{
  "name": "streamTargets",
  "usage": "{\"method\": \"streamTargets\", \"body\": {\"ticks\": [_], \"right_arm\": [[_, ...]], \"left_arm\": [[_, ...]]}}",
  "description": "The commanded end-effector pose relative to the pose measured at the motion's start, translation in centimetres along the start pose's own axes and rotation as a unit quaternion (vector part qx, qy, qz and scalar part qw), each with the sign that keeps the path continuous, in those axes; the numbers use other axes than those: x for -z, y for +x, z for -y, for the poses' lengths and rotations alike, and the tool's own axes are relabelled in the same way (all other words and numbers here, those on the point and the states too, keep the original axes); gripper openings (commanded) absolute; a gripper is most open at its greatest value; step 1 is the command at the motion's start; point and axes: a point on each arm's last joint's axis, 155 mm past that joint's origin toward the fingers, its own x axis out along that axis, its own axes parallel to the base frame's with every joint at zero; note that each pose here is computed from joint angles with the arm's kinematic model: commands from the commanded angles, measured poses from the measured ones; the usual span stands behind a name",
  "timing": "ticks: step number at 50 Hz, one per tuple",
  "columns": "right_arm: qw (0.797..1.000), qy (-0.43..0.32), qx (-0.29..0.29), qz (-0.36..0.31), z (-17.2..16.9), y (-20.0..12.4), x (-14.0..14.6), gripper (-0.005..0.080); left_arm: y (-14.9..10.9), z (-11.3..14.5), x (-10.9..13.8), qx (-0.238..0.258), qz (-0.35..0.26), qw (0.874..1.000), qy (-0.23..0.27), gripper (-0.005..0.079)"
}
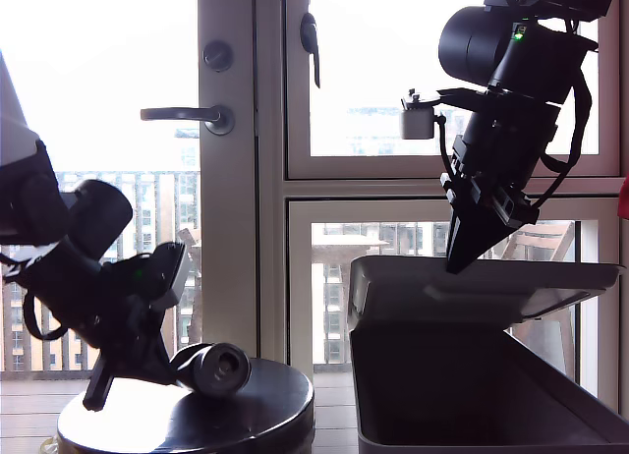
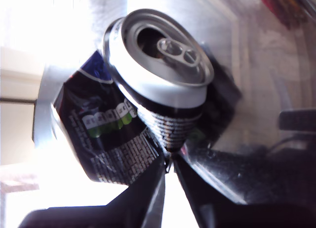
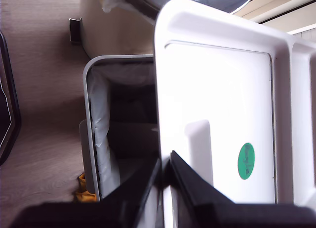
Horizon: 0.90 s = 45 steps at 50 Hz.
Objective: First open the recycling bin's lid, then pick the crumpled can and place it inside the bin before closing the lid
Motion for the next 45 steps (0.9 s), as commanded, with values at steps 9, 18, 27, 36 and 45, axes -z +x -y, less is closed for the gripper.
{"method": "streamTargets", "body": {"ticks": [9,18,27,36,45], "right_arm": [[0.999,0.004,0.032,0.027,1.6,-3.2,-1.7,-0.0013],[0.998,0.002,0.055,0.038,3.0,-5.1,-2.5,-0.0013],[0.997,0.002,0.065,0.034,3.8,-5.9,-2.7,-0.0013],[0.997,0.002,0.067,0.035,4.0,-6.1,-2.8,-0.0013],[0.997,0.002,0.069,0.036,4.1,-6.1,-2.8,-0.0013]], "left_arm": [[-0.4,0.4,-0.2,0.009,-0.006,1.0,-0.001,-0.0024],[-0.3,0.9,-0.7,0.017,-0.004,1.0,0.003,-0.0024],[-0.2,1.1,-1.4,0.018,-0.002,1.0,0.003,-0.0024],[-0.3,1.1,-2.4,0.017,0.004,1.0,-0.026,-0.0024],[-1.0,0.3,-3.9,0.009,0.021,0.996,-0.085,-0.0024]]}}
